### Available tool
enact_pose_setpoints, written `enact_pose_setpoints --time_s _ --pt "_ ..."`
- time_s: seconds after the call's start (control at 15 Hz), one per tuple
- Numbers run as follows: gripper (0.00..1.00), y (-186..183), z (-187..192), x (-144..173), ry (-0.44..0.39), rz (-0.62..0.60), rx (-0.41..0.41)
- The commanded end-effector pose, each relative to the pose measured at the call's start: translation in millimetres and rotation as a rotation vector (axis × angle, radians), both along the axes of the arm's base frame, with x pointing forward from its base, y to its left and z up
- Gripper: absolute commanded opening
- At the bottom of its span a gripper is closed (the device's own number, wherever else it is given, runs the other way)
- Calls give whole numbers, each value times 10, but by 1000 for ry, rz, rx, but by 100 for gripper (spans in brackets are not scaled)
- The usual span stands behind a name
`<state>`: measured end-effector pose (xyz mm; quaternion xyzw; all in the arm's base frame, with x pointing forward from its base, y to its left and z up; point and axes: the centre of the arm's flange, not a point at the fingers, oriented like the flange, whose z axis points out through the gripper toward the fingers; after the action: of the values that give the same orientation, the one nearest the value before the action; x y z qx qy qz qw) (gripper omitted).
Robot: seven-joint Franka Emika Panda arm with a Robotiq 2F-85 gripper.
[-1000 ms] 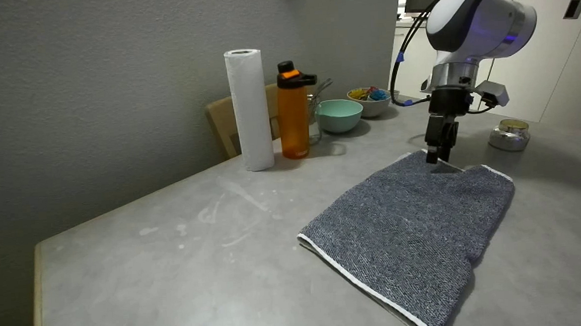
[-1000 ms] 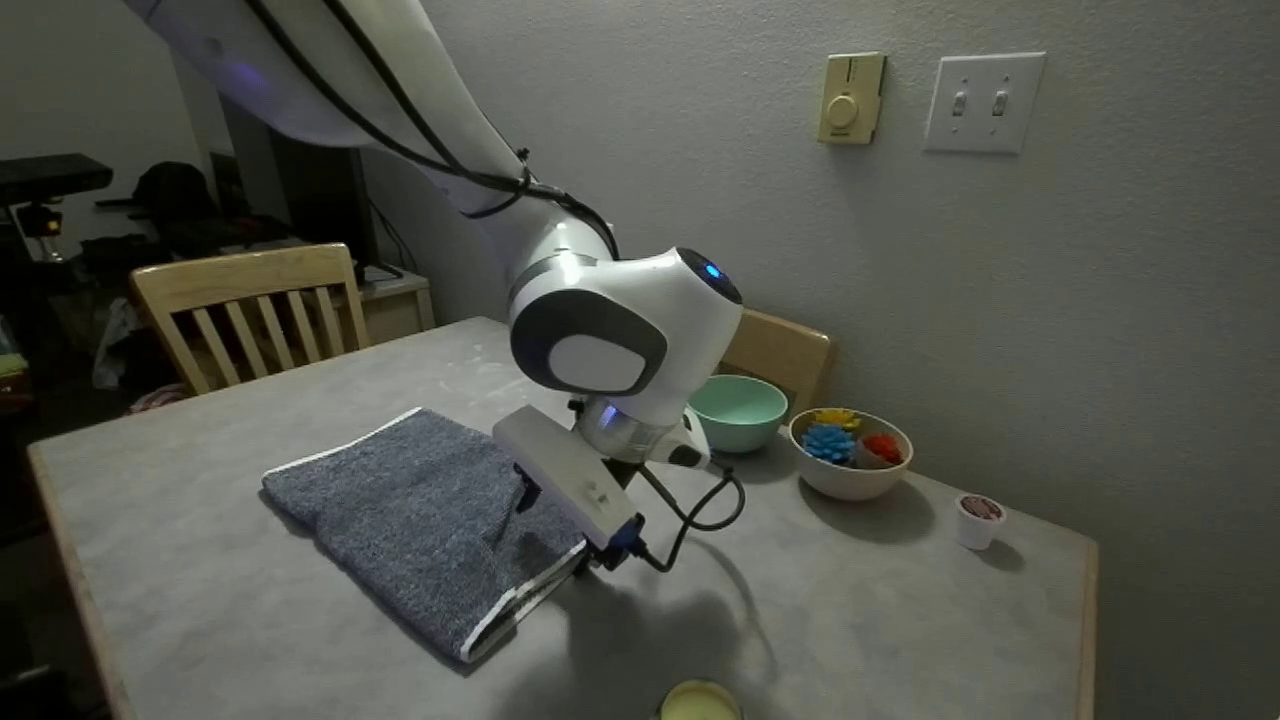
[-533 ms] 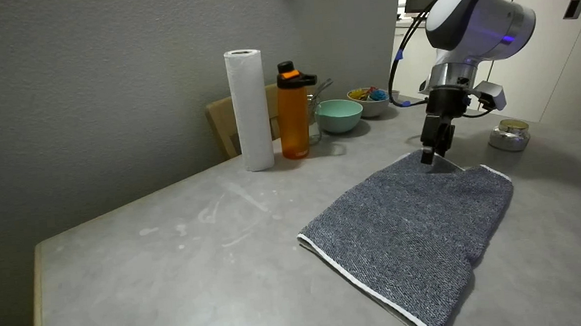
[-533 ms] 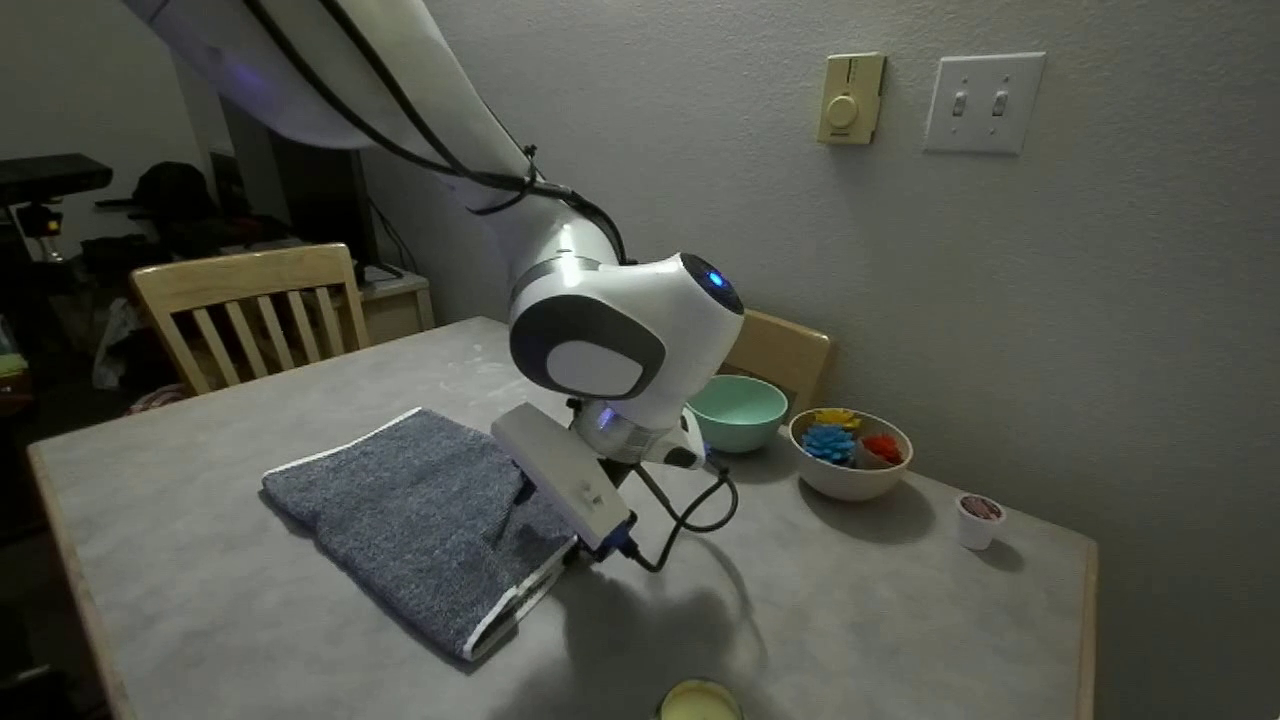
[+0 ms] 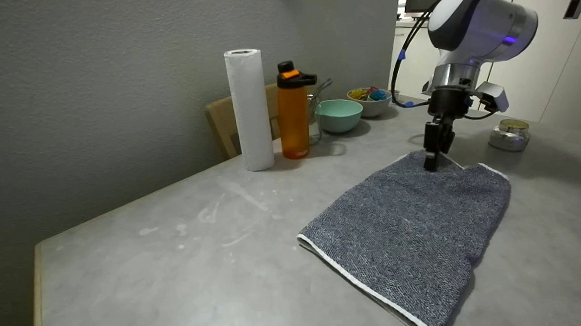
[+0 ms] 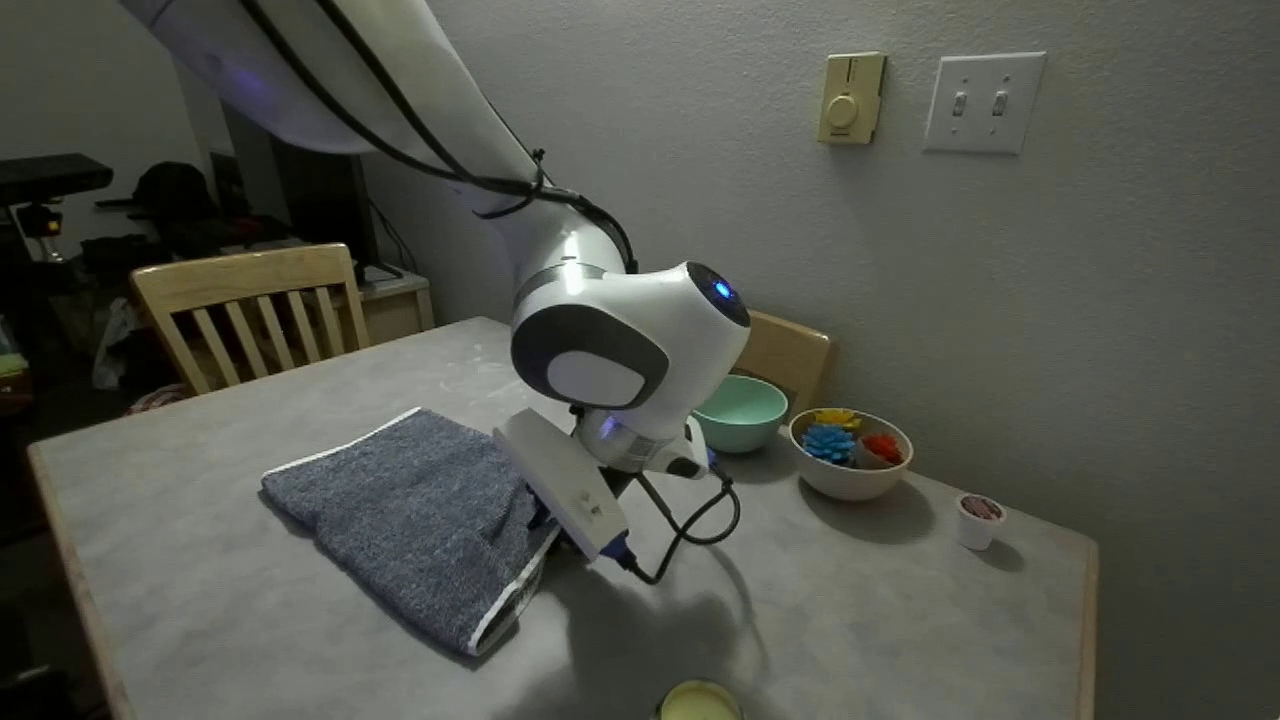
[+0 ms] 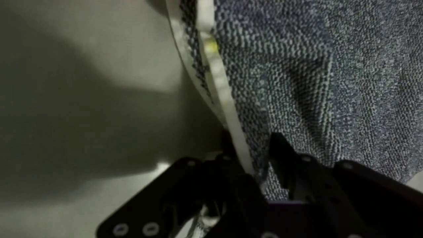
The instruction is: Fold the towel once
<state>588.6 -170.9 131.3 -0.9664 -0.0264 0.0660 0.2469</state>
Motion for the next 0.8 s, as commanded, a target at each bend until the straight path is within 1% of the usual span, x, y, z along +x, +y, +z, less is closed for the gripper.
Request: enact_pose_setpoints --time_s 0.0,0.07,0.2,0.27,0.4,0.6,0.73 --pt "4 -115 -6 -157 4 -38 -1" --pt "0 -152 32 -184 9 -46 -16" --pt "0 -211 188 -229 37 -74 -63" --pt "2 -226 282 -239 45 -87 -92" --pt "2 -238 508 -237 50 -105 -158" --pt "2 -297 822 -118 45 -109 -233" --pt "2 -224 1028 -14 33 -94 -247"
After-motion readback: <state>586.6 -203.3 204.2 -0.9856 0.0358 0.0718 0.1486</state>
